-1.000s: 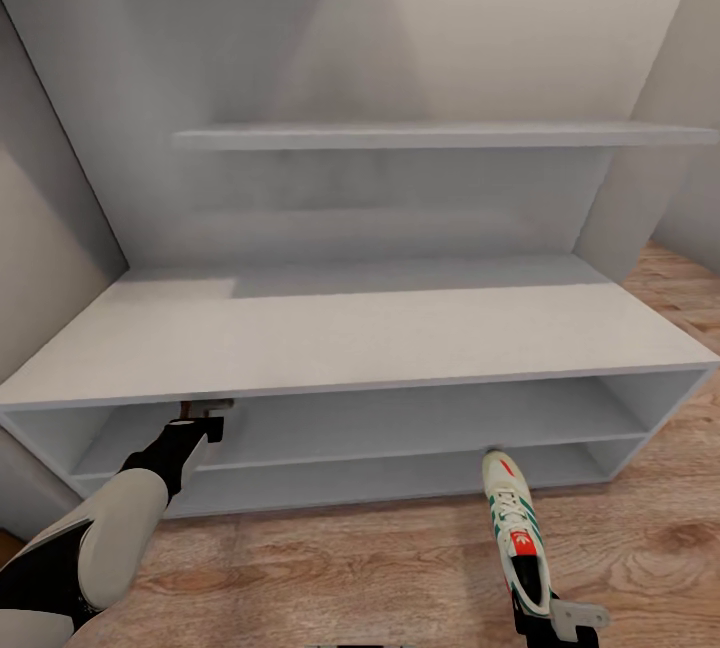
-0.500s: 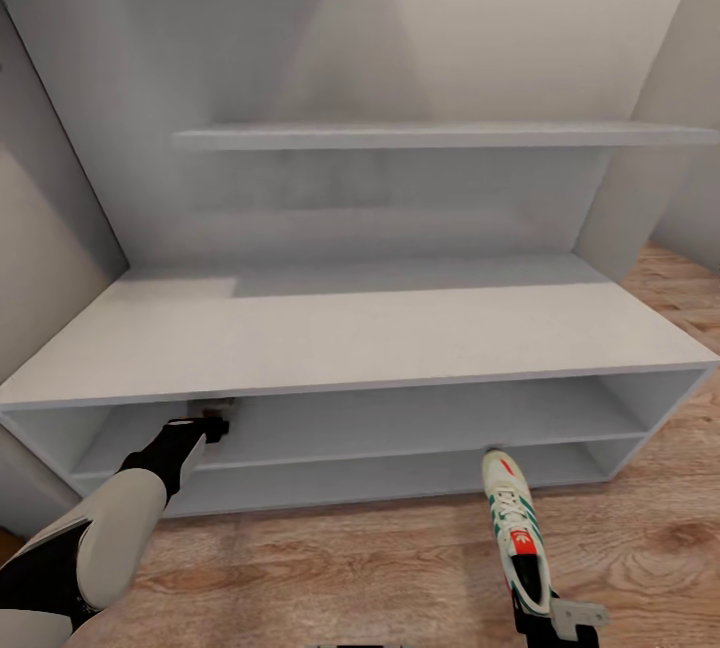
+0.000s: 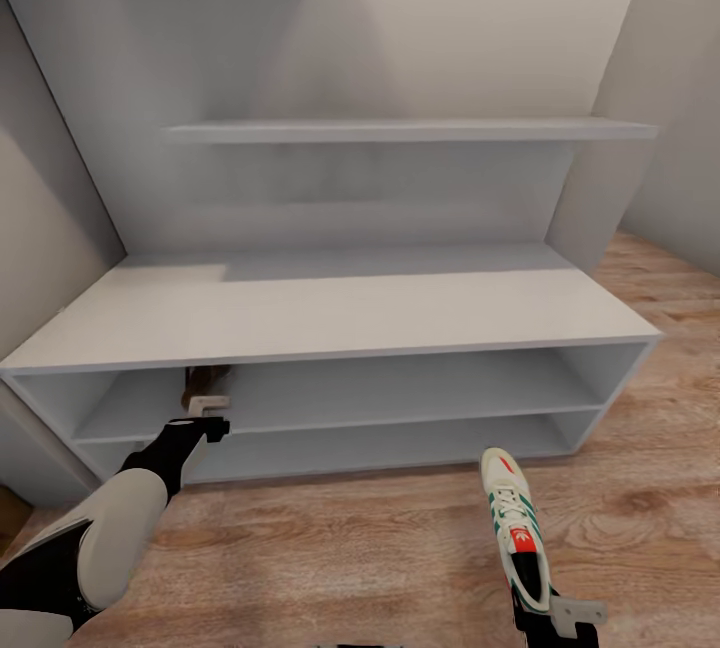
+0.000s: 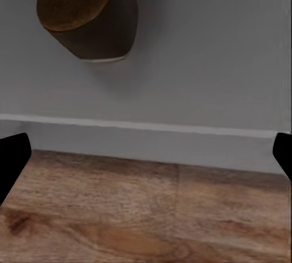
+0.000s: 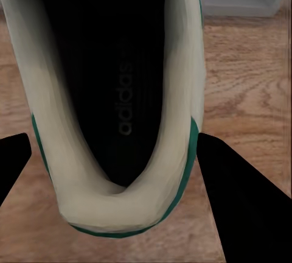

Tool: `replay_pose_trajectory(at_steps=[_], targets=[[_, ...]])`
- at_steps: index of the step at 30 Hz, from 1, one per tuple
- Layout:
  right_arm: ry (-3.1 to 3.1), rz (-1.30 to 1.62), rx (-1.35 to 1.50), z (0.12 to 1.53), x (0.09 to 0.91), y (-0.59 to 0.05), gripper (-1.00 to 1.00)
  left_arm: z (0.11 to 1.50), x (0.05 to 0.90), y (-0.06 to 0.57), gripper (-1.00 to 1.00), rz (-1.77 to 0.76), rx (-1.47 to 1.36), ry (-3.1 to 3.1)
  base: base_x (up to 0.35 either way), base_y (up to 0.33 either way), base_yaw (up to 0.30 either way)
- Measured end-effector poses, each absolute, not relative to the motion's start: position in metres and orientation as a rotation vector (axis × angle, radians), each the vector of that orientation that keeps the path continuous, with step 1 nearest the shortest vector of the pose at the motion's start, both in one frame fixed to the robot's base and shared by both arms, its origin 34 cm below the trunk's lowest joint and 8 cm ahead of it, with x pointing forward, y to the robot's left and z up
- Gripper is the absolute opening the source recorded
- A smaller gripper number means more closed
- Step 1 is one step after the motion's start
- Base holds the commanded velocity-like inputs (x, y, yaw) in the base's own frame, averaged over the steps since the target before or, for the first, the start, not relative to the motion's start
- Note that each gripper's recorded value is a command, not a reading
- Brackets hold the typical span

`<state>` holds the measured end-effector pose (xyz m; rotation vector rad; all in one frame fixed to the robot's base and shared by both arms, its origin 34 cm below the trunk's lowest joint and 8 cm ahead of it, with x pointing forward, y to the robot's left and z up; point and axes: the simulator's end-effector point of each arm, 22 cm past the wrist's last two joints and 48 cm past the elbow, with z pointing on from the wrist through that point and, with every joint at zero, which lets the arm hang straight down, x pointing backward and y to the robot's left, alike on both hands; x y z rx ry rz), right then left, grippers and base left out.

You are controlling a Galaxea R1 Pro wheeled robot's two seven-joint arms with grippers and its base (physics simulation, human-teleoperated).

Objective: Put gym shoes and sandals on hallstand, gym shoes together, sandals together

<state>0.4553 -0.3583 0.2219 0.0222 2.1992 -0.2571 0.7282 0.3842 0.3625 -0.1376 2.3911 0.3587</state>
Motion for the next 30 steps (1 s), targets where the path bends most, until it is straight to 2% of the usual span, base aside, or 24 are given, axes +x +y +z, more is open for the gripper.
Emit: replay_pose_trajectory(at_steps=[8, 15, 24, 30], targets=[[2.199, -0.257, 0.022, 0.222, 0.455, -0.358, -1.00, 0.353, 0.719, 0.386, 1.00, 0.364, -0.137, 2.397, -0.200, -0.230, 0.000], [2.200, -0.257, 0.022, 0.222, 0.455, -0.358, -1.00, 0.308, 0.671, 0.380, 1.00, 0.344, -0.109, 2.398, -0.229, -0.215, 0.000], [2.199, -0.254, 0.022, 0.222, 0.455, -0.357, -1.00, 0.247, 0.591, 0.344, 1.00, 0.147, -0.008, 2.415, -0.229, -0.195, 0.000], [2.200, -0.253, 0.023, 0.222, 0.455, -0.356, -1.00, 0.214, 0.526, 0.313, 1.00, -0.031, 0.063, 2.448, -0.080, -0.053, 0.000]])
